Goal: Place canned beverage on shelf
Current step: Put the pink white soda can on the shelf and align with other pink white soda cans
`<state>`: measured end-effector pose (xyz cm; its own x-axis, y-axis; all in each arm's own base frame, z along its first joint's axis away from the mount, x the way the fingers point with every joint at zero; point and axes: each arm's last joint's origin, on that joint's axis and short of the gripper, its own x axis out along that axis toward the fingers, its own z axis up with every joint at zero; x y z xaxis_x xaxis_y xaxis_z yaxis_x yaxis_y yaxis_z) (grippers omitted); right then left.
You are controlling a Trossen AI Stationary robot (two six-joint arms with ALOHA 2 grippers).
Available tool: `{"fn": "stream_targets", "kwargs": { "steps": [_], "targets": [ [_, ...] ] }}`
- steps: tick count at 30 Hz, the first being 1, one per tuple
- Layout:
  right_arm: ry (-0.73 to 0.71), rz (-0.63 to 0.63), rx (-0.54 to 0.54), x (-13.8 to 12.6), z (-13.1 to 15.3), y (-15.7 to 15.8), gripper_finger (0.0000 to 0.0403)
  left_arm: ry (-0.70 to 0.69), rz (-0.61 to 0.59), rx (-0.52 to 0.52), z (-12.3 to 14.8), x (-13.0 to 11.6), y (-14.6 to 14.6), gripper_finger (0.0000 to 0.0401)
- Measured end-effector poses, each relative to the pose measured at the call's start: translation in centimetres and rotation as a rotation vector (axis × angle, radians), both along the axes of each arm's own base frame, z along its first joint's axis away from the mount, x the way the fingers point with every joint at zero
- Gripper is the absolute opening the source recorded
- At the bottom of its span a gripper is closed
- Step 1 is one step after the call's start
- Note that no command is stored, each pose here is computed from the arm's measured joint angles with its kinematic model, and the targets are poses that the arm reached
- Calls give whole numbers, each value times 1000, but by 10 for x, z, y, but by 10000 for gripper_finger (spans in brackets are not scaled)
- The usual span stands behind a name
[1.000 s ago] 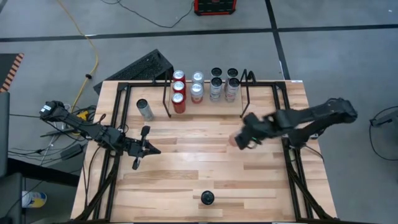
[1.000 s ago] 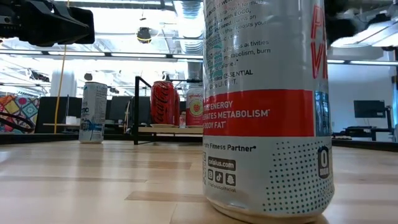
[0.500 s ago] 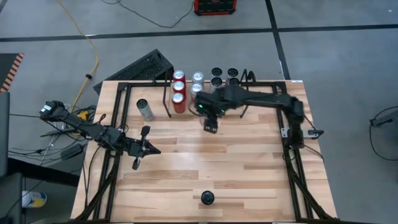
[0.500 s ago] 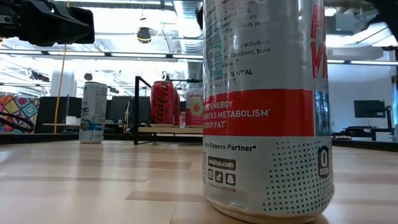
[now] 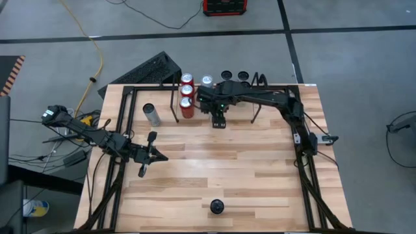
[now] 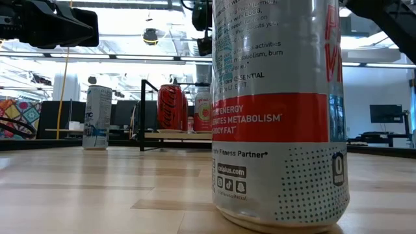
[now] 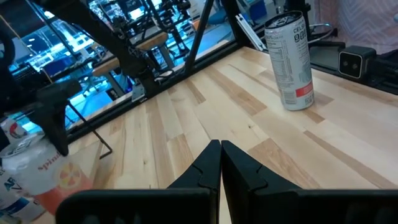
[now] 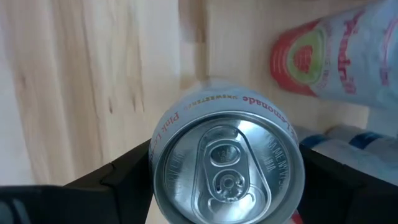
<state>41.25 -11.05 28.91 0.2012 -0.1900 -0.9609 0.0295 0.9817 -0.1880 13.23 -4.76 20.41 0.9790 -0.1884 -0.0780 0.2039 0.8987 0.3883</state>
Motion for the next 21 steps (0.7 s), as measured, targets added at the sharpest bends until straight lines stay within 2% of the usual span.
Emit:
{"fn": "stream_targets", "kwargs": {
  "steps": [12, 21],
  "targets": [
    [-28, -79, 40, -11, 0, -38, 326, -2, -1, -3, 0, 0, 0, 0],
    [-40, -73, 75, -11, 0, -40, 326, -2, -1, -4, 0, 0, 0, 0]
  ]
}}
